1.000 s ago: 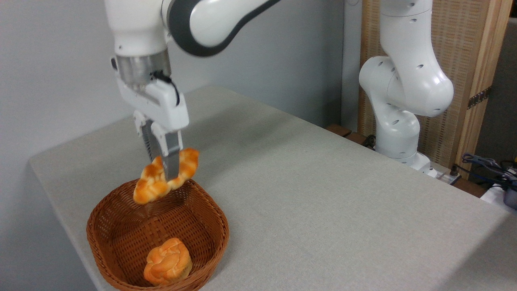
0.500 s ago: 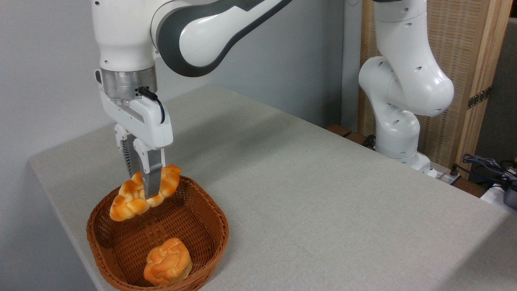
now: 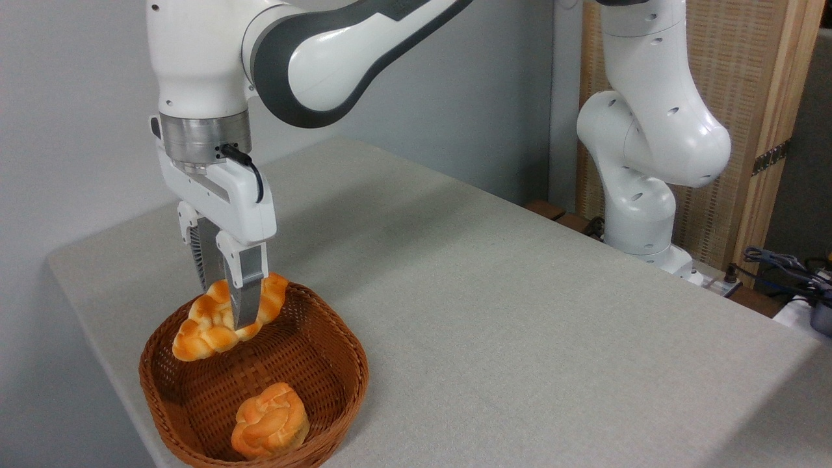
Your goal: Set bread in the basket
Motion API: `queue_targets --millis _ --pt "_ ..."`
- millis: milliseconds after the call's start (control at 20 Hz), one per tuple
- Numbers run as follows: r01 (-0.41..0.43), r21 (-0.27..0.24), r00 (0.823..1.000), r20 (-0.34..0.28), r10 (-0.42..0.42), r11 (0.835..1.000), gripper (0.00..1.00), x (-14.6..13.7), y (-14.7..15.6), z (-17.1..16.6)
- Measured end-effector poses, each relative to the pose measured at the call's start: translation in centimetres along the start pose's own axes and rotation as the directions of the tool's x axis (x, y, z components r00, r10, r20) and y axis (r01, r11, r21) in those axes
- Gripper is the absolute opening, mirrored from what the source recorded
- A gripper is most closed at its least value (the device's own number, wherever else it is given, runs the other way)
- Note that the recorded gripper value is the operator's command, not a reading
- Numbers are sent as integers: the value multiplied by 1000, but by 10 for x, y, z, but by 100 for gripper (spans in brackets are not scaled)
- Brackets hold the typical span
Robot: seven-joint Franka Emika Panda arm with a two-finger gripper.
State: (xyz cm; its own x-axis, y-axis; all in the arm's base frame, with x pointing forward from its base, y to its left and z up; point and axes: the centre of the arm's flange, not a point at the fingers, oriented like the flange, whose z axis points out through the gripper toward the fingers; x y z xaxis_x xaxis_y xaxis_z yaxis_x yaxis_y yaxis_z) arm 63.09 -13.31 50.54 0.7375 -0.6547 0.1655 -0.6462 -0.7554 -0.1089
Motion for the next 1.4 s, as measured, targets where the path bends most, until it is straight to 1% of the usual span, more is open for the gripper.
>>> queue_targets --millis 750,900,1000,1050,1100,1200,1300,1400 --pt "7 7 1000 -12 -7 1000 100 2 -3 -7" --pt "24 -5 999 -25 -25 1000 100 2 -5 -12" --pt "41 -42 999 -19 -42 998 100 2 -5 -26" --pt "51 -66 998 -17 -52 996 100 2 -5 -40" --pt "60 -80 998 -24 -62 995 100 1 -4 -52" --pt "99 -122 993 -44 -106 988 100 -10 -5 -90" --pt "112 -146 993 -26 -117 983 100 -29 1 -124" --pt "95 -163 995 13 -94 982 100 -42 14 -143"
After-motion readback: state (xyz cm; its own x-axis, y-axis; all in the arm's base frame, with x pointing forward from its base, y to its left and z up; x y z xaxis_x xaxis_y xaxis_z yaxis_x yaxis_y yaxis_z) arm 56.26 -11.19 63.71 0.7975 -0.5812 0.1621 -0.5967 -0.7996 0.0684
